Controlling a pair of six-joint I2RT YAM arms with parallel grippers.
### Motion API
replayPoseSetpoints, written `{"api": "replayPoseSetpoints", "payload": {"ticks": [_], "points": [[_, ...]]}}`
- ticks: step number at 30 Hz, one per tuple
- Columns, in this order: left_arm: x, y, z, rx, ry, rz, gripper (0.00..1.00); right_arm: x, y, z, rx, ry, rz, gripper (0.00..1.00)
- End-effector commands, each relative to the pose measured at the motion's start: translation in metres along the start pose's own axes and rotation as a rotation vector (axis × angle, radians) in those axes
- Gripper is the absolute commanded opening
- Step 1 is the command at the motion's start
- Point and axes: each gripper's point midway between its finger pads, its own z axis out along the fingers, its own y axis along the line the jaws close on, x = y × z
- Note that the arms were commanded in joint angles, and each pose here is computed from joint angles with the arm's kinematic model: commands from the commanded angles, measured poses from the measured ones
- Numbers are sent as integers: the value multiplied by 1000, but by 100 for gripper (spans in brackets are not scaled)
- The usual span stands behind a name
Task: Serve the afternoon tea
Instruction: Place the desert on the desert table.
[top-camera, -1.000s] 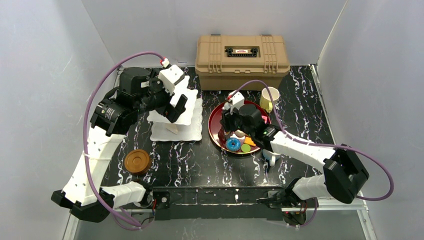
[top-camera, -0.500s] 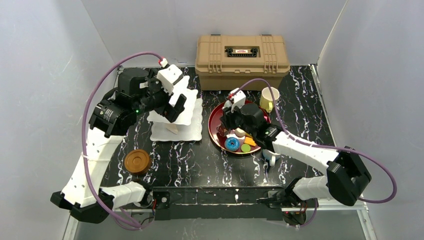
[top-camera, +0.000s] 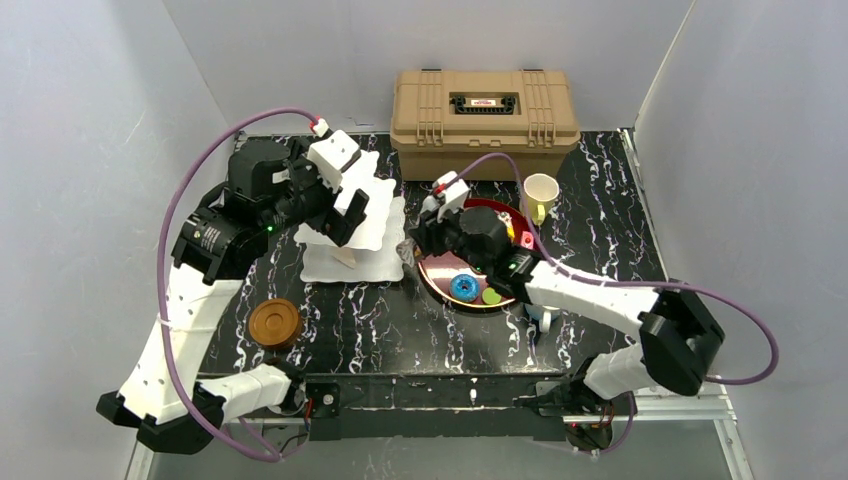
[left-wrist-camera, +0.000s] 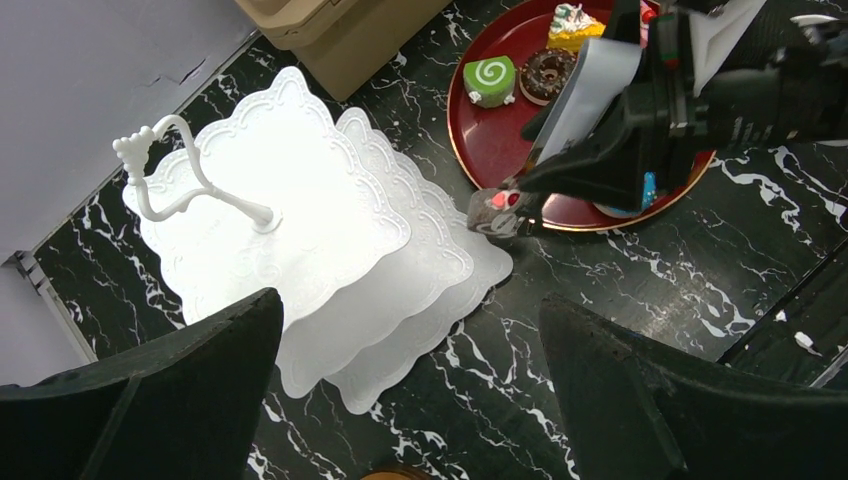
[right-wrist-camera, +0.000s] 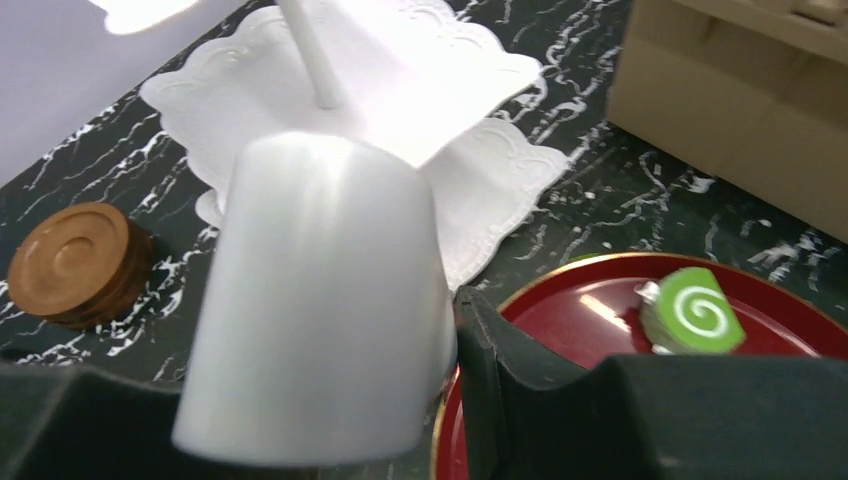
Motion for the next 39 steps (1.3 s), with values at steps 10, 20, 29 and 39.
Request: {"api": "replayPoseSetpoints", "payload": {"ticks": [10, 20, 29, 39], "points": [[-1, -2, -9, -6, -29, -4, 98, -39, 29, 38, 2, -238, 125, 13], [2, -2, -10, -8, -27, 4, 98, -17, 36, 57, 14, -226, 177, 14], [3, -2, -9, -5, -23, 1, 98, -8, 42, 62, 17, -230, 184, 14], [3, -2, -8, -5, -21, -4, 98, 9, 43, 66, 43, -208, 152, 23]]}}
